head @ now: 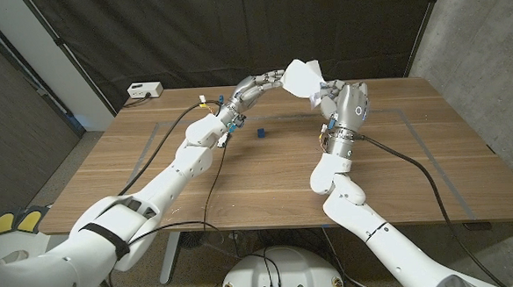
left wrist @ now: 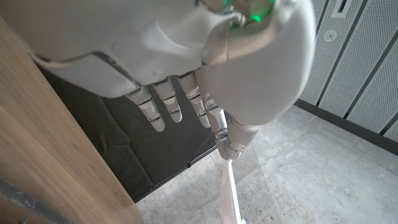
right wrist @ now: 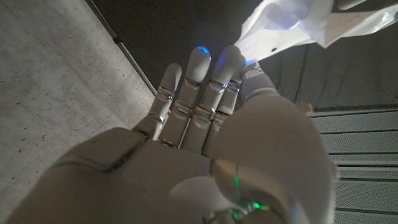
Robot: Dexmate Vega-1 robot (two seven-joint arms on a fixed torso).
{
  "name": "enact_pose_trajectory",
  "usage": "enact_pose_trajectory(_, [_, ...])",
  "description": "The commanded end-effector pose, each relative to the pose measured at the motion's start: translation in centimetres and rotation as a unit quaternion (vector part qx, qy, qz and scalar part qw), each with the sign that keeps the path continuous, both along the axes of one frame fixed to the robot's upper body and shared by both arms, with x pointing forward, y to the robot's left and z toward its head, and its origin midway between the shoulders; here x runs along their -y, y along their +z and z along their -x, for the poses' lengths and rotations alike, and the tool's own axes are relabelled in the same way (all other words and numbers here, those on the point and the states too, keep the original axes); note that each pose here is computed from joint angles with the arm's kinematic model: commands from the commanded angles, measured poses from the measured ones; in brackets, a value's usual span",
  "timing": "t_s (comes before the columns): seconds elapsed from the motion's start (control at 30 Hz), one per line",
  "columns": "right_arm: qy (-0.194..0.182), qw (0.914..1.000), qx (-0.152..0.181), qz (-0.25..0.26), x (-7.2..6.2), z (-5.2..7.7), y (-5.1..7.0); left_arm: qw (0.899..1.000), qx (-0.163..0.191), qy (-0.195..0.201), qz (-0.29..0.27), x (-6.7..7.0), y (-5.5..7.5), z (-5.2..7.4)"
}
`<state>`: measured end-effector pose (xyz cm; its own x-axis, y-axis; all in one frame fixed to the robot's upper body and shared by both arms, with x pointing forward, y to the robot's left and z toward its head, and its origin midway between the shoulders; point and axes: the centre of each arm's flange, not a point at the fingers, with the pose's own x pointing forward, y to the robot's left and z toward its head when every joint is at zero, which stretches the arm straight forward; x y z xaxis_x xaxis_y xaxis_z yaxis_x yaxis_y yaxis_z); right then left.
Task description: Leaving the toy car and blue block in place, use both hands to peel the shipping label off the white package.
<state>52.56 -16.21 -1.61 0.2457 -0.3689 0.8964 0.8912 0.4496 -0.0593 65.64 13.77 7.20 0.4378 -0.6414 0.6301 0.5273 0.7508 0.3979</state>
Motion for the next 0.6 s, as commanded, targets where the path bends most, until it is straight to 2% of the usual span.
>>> enact_pose_trajectory(0.03, [-0.017,0.9995,0.017,-0.019,0.1,0.1,-0.3,0.999,-0.02,0.012,0.042,-1.8,-0.7,-0.5])
enact_pose_trajectory(0.6, [-0.032,0.9983,0.024,-0.043,0.3,0.0,-0.5,0.996,-0.032,0.027,0.075,-3.0,-1.3,-0.7])
